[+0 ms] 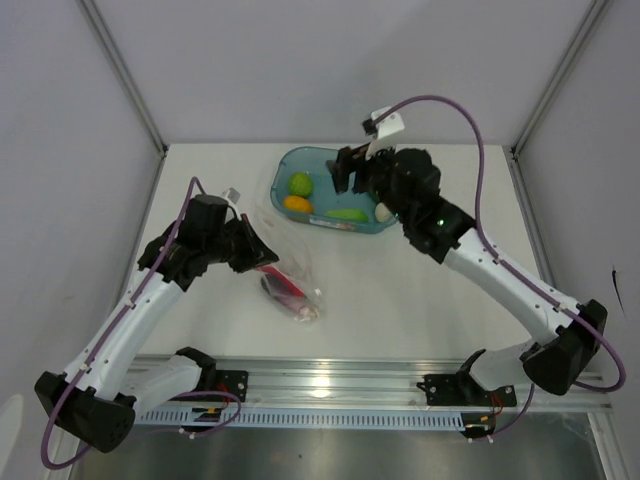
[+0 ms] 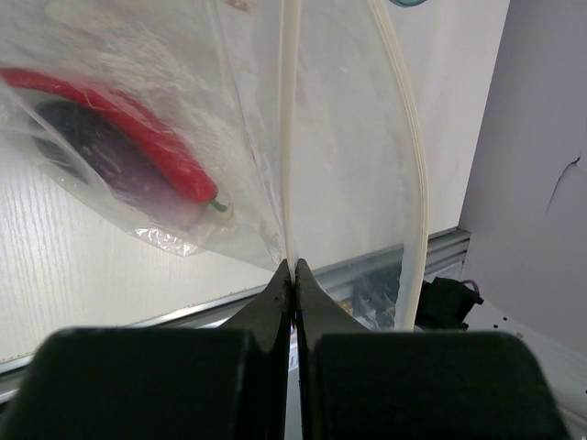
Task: Place the food in the zip-top bag and seal the zipper
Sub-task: Place the fake vegetable in the zipper food storage bag, then pick up the fake vegetable from the bin.
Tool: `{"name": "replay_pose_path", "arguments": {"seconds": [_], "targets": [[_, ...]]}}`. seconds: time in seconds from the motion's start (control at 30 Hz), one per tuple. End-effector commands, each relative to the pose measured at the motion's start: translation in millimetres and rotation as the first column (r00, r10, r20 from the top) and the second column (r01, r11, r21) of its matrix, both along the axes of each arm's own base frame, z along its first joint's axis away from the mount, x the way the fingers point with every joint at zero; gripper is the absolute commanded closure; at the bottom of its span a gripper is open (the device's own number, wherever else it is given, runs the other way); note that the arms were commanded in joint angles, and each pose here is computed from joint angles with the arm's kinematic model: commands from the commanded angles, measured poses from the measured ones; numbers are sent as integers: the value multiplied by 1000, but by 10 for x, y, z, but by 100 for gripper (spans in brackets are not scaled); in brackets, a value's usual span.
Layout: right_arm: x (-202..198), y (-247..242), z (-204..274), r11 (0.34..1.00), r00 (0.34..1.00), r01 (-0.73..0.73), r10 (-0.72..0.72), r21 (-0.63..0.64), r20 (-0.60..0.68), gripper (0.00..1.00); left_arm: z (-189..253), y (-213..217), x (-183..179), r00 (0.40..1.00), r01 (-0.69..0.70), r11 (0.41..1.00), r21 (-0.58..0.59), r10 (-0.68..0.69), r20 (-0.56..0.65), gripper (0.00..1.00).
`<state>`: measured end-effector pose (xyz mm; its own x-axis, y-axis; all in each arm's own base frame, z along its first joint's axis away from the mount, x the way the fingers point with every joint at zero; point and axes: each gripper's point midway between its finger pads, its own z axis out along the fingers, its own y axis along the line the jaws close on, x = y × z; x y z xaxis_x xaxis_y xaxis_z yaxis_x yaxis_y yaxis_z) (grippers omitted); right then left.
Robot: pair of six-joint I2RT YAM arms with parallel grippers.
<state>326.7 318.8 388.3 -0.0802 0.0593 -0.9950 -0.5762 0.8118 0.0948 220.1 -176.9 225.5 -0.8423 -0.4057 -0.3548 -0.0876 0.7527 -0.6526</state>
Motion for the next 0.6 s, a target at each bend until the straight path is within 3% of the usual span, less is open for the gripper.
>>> {"name": "replay_pose_path", "arguments": {"seconds": [0.0, 0.1, 0.17, 0.3, 0.4, 0.43, 0.5, 0.57], "targets": [[472, -247, 50, 998, 998, -25, 28, -55, 55, 25, 160, 30, -6, 998, 9, 1000, 3, -9, 67, 99], [887, -334, -335, 984, 998, -58, 56, -170, -16, 25, 187, 18, -26, 997, 20, 1000, -7, -19, 73, 99], [982, -275, -466, 969, 988, -150, 139, -195, -70, 25, 207, 21, -32, 997, 22, 1000, -6, -22, 80, 99], [1440, -323, -1113, 941, 967, -201, 146, -271, -209, 26, 218, 29, -44, 995, 27, 1000, -6, -27, 94, 99], [1585, -311, -1228, 923, 941, -277, 205, -268, -268, 27, 202, 15, -48, 994, 41, 999, -9, -40, 102, 99], [1667, -378, -1572, 913, 913, -303, 195, -275, -359, 28, 183, 13, -50, 994, 42, 999, -8, -41, 97, 100], [1799, -372, -1547, 896, 910, -325, 209, -302, -358, 29, 153, 6, -48, 995, 50, 999, -3, -49, 90, 99], [1780, -393, -1973, 858, 856, -396, 216, -328, -470, 30, 124, -3, -51, 995, 56, 998, -3, -56, 83, 99]]}}
